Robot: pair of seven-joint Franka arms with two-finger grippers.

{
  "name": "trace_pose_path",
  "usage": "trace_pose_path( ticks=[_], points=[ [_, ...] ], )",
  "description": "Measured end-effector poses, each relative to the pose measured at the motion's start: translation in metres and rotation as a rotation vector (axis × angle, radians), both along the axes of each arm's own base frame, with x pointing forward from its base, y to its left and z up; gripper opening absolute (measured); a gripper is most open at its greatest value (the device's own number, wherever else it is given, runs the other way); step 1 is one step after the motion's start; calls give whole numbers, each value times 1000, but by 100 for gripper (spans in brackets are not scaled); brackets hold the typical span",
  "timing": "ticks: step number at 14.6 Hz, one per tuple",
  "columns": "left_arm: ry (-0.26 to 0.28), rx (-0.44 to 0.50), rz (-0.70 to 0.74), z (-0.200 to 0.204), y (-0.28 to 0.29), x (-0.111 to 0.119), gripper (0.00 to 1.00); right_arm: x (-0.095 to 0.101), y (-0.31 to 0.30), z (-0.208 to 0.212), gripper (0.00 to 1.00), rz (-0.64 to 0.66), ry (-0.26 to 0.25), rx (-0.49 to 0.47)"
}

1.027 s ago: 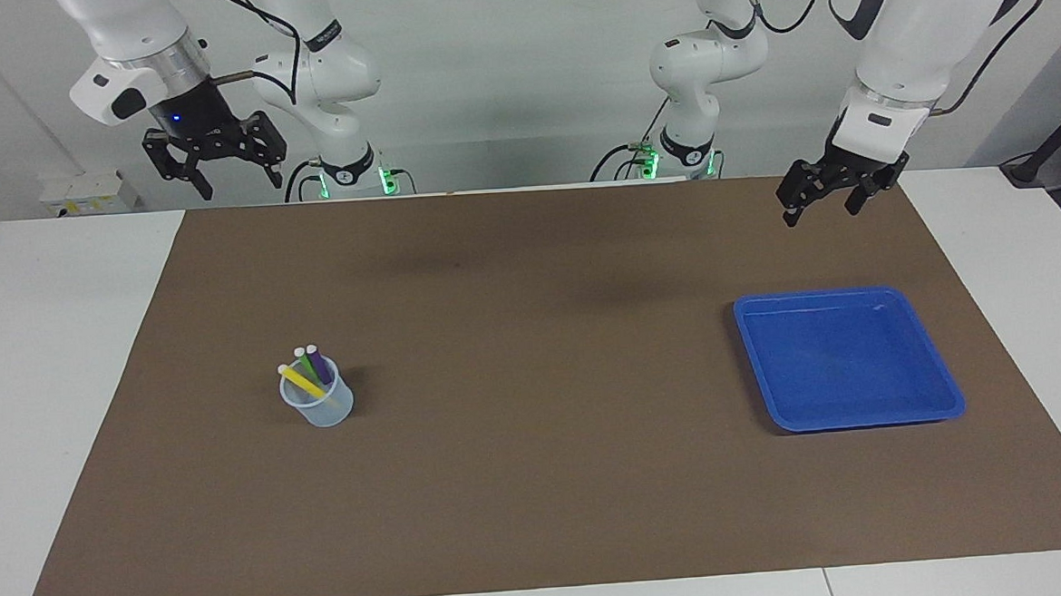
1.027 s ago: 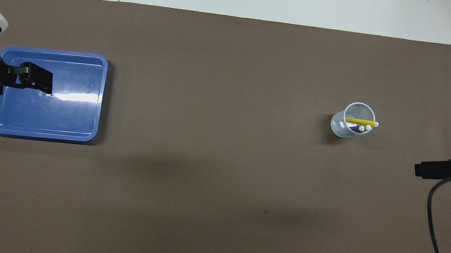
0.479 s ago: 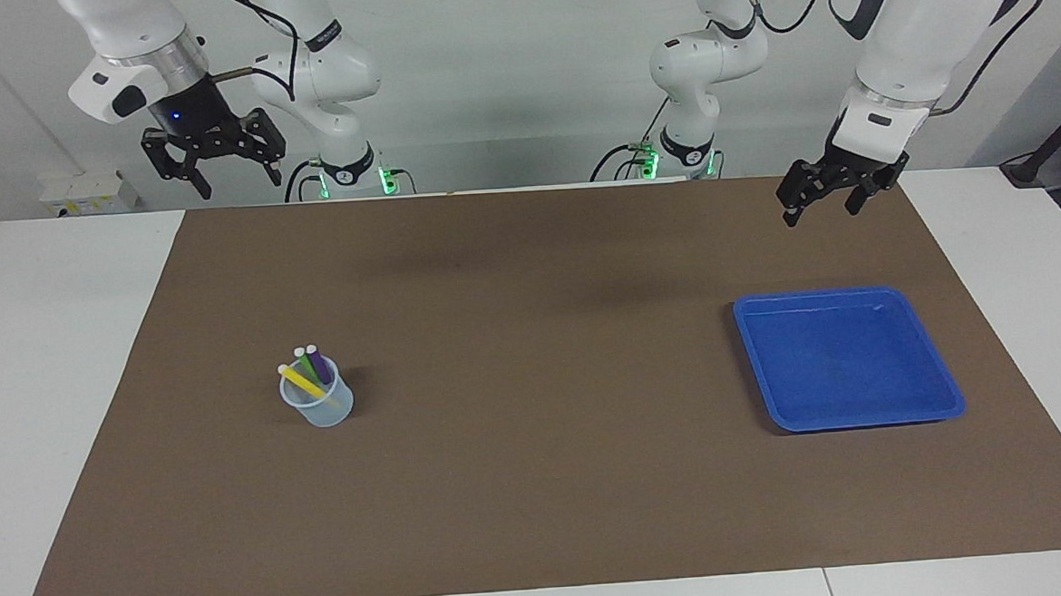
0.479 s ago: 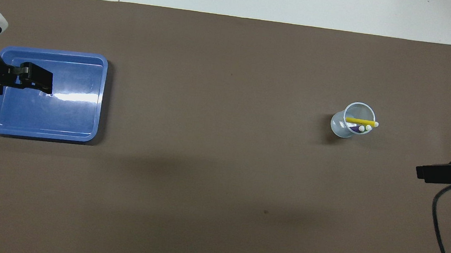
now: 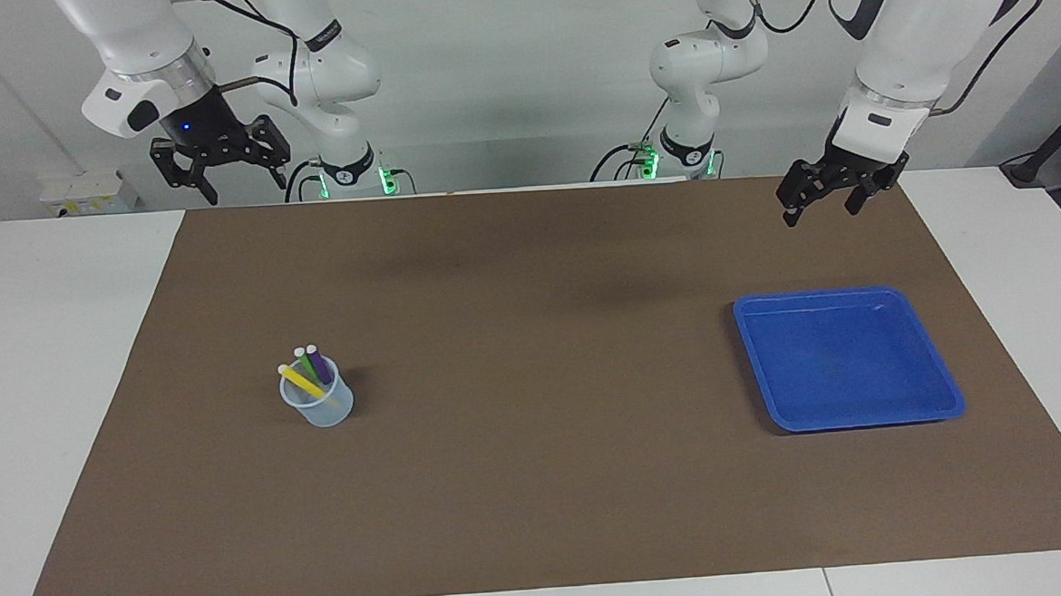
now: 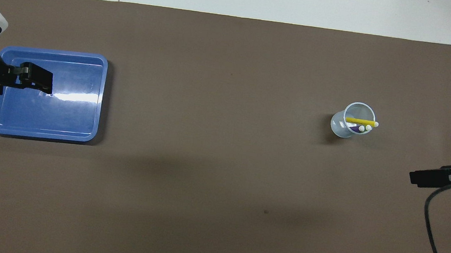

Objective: Right arm passes pens to left for tray arrangement

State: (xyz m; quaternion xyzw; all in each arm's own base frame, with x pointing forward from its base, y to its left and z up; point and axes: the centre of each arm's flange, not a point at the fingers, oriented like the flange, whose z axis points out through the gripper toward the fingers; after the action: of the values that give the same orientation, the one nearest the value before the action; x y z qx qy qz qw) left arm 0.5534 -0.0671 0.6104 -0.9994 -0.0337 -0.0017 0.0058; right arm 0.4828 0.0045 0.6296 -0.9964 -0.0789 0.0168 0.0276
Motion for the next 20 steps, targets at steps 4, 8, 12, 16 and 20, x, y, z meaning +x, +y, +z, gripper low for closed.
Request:
trace_pose_path(
  ticks=[4,8,12,16,20],
  points=[
    [0,0,0,0,0,0,100,7,1,-4,100,-5,-59,0],
    [0,0,0,0,0,0,100,13,2,-10,100,-15,-87,0],
    [-1,0,0,0,0,0,100,23,2,-25,99,-45,-111,0],
    [-1,0,0,0,0,0,100,34,4,-41,97,-148,-129,5],
    [0,0,0,0,0,0,100,49,9,-59,97,-327,-130,56]
  ],
)
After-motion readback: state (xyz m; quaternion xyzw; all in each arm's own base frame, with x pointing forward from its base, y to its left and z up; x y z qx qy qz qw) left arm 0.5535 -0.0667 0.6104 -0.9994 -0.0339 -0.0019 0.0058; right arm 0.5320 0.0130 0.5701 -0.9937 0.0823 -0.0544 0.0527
